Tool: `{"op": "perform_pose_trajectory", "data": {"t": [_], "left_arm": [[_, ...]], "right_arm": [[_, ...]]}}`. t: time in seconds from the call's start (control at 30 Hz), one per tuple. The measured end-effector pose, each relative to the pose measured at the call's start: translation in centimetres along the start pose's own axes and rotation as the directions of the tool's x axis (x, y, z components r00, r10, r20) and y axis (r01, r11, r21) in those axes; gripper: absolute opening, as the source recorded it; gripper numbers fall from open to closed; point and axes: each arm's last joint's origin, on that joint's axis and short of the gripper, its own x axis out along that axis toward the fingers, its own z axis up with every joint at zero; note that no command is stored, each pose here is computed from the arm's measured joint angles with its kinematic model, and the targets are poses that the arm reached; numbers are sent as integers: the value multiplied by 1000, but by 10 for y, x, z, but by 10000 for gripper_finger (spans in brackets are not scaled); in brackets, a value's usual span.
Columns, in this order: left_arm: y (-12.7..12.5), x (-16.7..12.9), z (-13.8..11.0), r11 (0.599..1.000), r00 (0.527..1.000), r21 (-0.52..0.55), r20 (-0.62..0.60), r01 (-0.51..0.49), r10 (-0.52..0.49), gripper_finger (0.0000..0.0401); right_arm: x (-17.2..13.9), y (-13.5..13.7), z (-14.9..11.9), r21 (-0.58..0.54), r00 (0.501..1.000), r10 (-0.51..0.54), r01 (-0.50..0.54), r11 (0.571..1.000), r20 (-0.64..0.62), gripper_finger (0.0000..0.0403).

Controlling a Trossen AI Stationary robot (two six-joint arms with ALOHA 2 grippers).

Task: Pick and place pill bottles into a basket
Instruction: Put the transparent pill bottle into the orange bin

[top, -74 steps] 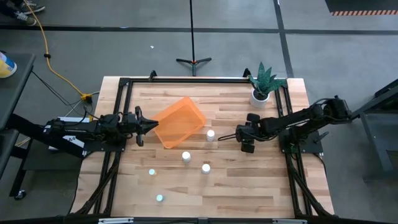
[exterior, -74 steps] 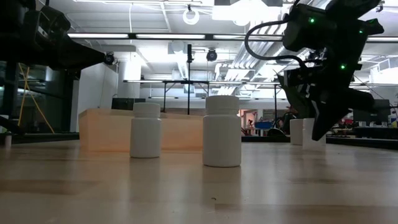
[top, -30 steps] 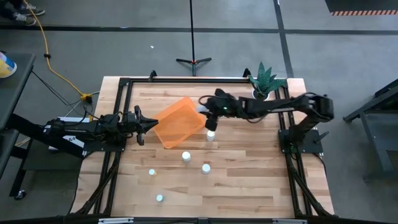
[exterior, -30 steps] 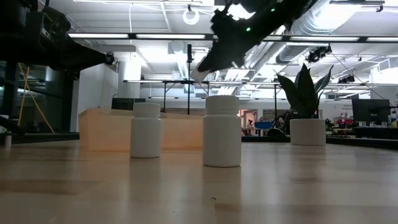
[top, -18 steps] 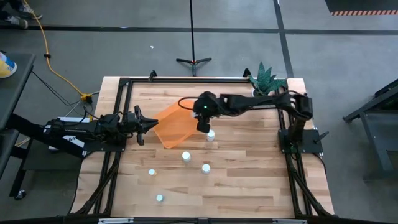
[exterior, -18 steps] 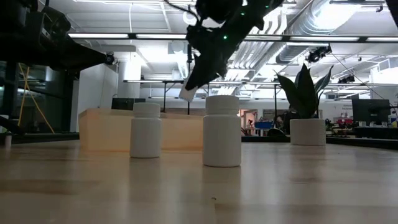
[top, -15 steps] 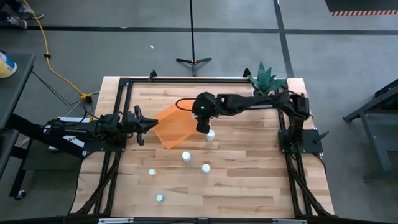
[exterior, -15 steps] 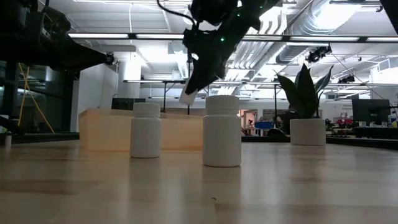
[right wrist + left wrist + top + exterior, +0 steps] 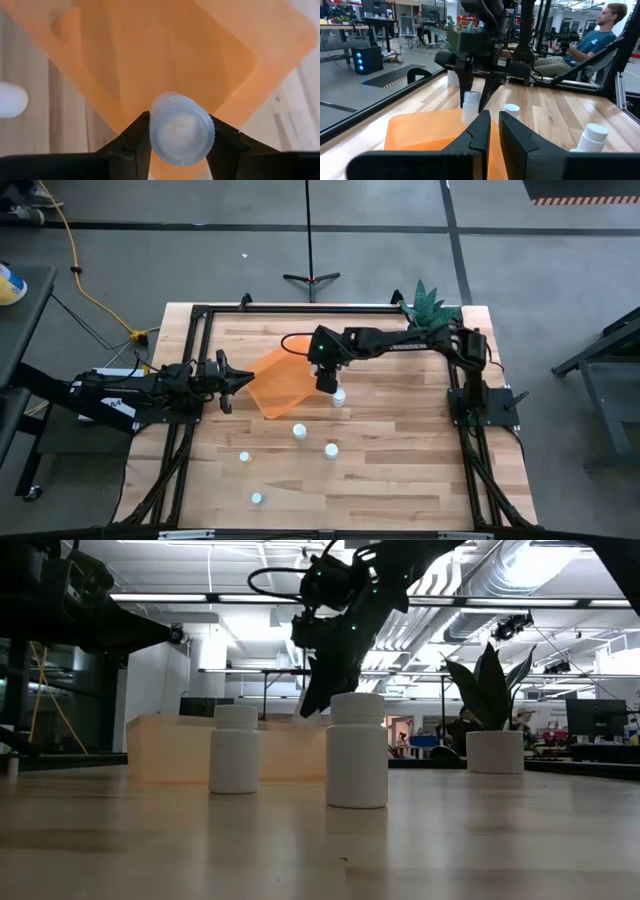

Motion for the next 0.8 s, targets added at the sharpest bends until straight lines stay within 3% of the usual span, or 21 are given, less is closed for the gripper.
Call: {"op": "perform_pose_trajectory", "data": {"t": [0.47,0.8], "left_arm": [[0,0,0,1000,1000,0,0,0,0,74],[0,0,0,1000,1000,0,0,0,0,74]], "right_arm": [[9,-1,-7,-10,998,-12,11,1000,-65,144],[9,-1,-8,-9,997,-9,8,1000,-76,191]]}}
